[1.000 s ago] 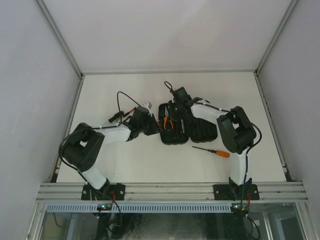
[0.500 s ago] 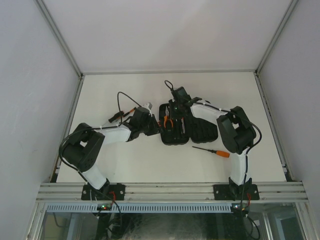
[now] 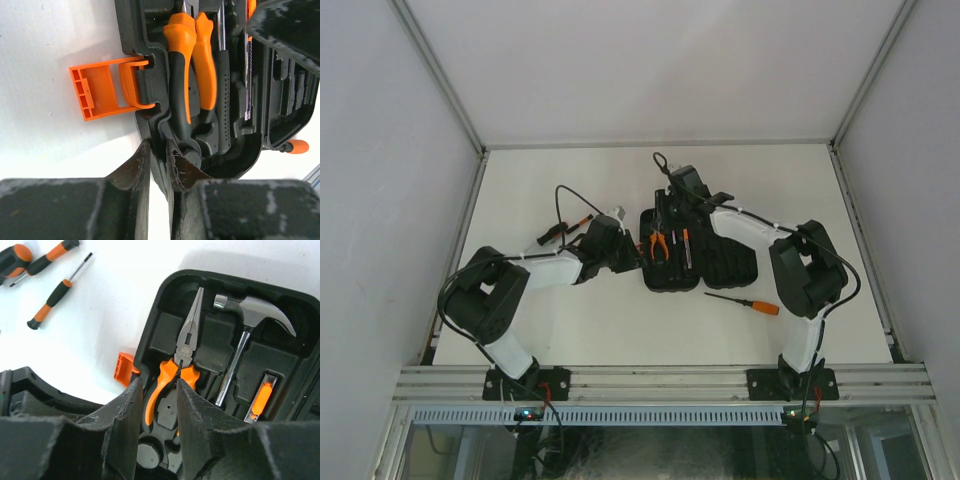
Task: Sort the tools into containers
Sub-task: Adjust the pliers in the storage box.
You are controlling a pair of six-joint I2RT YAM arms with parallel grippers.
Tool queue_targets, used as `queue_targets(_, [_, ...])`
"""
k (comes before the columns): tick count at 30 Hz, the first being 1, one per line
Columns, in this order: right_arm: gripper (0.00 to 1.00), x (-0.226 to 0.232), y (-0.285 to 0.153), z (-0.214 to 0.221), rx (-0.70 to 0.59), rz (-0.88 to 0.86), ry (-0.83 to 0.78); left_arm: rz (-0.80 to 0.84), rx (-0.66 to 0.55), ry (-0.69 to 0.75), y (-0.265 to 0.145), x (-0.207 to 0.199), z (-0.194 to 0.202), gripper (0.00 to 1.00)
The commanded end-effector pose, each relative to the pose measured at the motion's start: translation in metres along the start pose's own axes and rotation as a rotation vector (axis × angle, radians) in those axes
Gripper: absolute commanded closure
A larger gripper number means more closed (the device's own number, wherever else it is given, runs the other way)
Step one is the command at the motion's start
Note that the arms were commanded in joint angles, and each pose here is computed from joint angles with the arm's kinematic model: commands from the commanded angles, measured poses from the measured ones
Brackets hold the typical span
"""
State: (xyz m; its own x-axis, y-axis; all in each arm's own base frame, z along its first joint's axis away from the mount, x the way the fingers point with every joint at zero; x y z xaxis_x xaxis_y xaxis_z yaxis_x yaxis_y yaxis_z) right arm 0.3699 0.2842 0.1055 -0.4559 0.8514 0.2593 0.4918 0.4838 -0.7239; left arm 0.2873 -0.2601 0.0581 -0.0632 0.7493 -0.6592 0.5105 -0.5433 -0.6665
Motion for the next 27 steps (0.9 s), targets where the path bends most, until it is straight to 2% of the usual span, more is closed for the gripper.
queue_targets(1, [0.66, 0.009, -0.023, -0.021, -0.101, -0.027, -0.063, -0.037, 0.076, 0.005, -0.006, 0.011, 0.023, 0.97])
queue_targets(10, [0.63, -0.006, -0.028, -0.003, -0.072, 0.027, -0.049, -0.041, 0.072, 0.004, -0.007, 0.011, 0.022, 0.98])
queue_targets(27, [0.64, -0.007, -0.015, 0.015, -0.014, -0.007, -0.04, -0.026, 0.081, 0.008, -0.007, 0.007, 0.022, 0.97])
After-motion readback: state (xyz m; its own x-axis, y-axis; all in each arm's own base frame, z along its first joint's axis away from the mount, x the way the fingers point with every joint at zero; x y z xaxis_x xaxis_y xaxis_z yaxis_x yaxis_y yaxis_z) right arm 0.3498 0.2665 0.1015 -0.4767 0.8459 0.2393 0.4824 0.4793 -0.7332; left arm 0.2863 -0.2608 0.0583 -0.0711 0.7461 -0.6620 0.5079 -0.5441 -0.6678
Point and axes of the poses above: each gripper's point midway between its finger pads, its own y axis out along the fingers, its own x axis along the line the jaws close on, z = x × y, the point moved 3 cm from there along -y, back along the fingers, and after that the axes turned 10 degrees about -y, right-handed, at the moved point
